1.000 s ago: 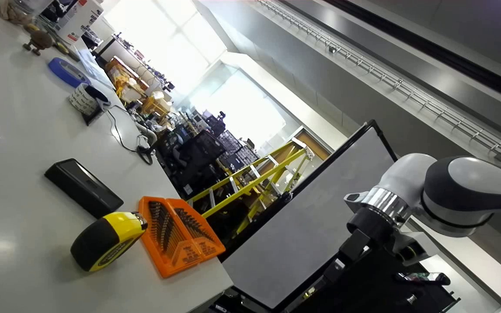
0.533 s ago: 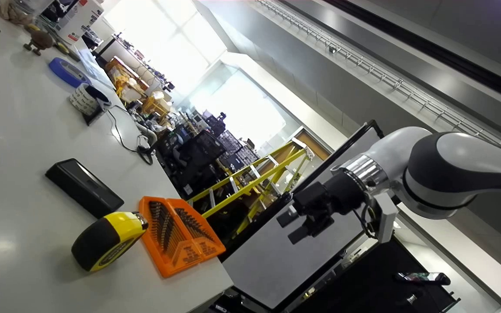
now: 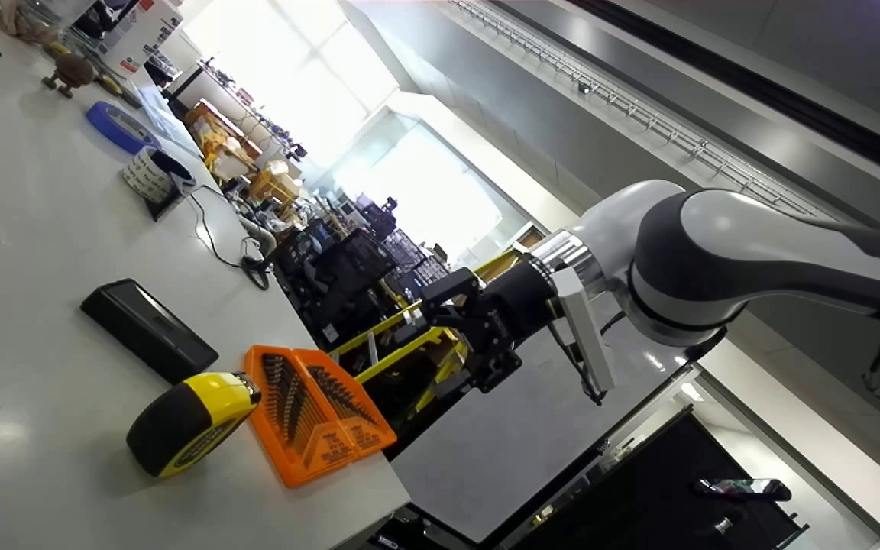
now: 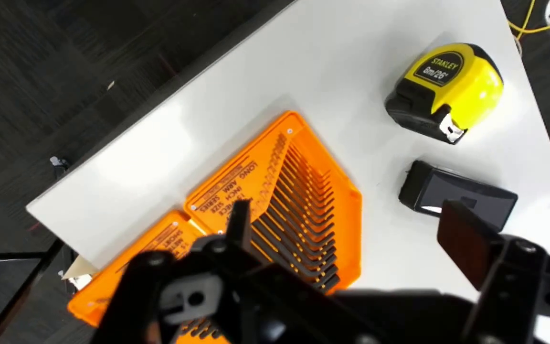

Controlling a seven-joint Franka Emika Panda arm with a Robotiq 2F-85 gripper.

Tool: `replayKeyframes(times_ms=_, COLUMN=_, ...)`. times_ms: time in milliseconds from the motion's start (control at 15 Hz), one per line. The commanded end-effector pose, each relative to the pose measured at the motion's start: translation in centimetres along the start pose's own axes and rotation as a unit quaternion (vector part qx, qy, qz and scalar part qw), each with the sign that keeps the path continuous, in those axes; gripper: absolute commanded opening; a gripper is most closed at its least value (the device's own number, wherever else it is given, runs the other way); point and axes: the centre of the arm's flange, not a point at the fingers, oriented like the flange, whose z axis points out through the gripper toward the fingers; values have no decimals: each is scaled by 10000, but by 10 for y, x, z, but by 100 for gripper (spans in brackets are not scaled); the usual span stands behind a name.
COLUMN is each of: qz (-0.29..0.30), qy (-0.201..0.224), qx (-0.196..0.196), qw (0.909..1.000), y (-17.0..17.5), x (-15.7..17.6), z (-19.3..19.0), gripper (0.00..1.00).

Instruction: Point the yellow and black object to the left

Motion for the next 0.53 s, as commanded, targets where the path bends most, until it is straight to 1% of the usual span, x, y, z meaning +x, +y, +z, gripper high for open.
replayKeyframes(times_ms=0, qz=-64, qy=-51, qx=-52, qw=10000, y=-4, x=-1, z=5, gripper=100)
replayKeyframes(times_ms=333, qz=-119, qy=-93, qx=-124, qw=9998, y=-4, x=-1, z=6, gripper=100)
replayKeyframes(times_ms=467, qz=41, qy=149, qx=77, qw=9999, y=-22, x=-2, z=9, gripper=100)
